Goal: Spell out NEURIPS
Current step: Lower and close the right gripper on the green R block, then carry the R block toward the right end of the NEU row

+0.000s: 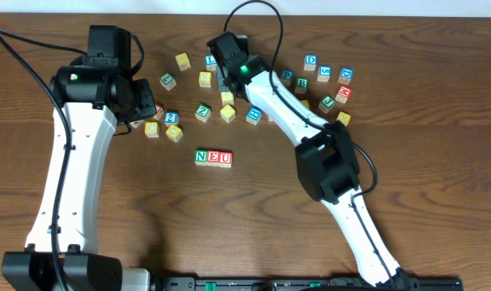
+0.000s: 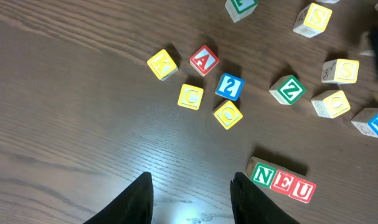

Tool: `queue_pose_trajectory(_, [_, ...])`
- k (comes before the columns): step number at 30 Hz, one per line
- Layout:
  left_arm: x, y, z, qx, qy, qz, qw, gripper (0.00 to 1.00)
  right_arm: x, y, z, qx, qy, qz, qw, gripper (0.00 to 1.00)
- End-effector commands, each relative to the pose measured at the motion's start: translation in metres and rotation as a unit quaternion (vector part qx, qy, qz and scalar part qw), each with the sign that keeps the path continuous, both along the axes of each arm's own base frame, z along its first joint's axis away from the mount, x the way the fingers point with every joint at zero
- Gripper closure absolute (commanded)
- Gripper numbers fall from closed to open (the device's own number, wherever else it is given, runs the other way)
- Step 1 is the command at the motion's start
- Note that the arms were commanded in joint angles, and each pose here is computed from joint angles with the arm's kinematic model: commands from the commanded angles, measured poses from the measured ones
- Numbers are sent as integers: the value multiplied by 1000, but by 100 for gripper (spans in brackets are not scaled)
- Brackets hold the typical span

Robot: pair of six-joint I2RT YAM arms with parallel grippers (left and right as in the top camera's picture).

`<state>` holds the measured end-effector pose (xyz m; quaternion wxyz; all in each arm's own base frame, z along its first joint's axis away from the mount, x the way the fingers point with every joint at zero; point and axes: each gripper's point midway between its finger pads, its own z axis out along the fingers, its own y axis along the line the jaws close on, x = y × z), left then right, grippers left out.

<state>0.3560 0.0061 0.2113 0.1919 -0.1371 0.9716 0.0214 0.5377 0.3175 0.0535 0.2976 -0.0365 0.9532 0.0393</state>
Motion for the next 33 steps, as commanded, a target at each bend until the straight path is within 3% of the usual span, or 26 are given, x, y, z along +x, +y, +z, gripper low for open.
queue_pose_trajectory(1, [-1, 3, 6, 8, -8, -2, 1000, 59, -1, -13, 101, 18, -59, 6, 998, 81])
queue_pose_trajectory(8, [-1, 3, 6, 8, -8, -2, 1000, 59, -62, -53, 184, 6, -31, 8, 999, 82])
queue_pose_trajectory(14, [-1, 3, 6, 8, -8, -2, 1000, 59, -124, -88, 204, -26, 43, 16, 999, 82])
queue_pose_trajectory(19, [-1, 3, 6, 8, -8, -2, 1000, 59, -158, -100, 175, -53, 134, 9, 990, 83])
queue_pose_trajectory(27, [-1, 3, 6, 8, -8, -2, 1000, 59, -193, -80, 88, -58, 236, 30, 970, 79])
queue_pose_trajectory(33, [1, 3, 7, 8, -12, -2, 1000, 59, -215, -67, 31, -50, 273, 41, 960, 80])
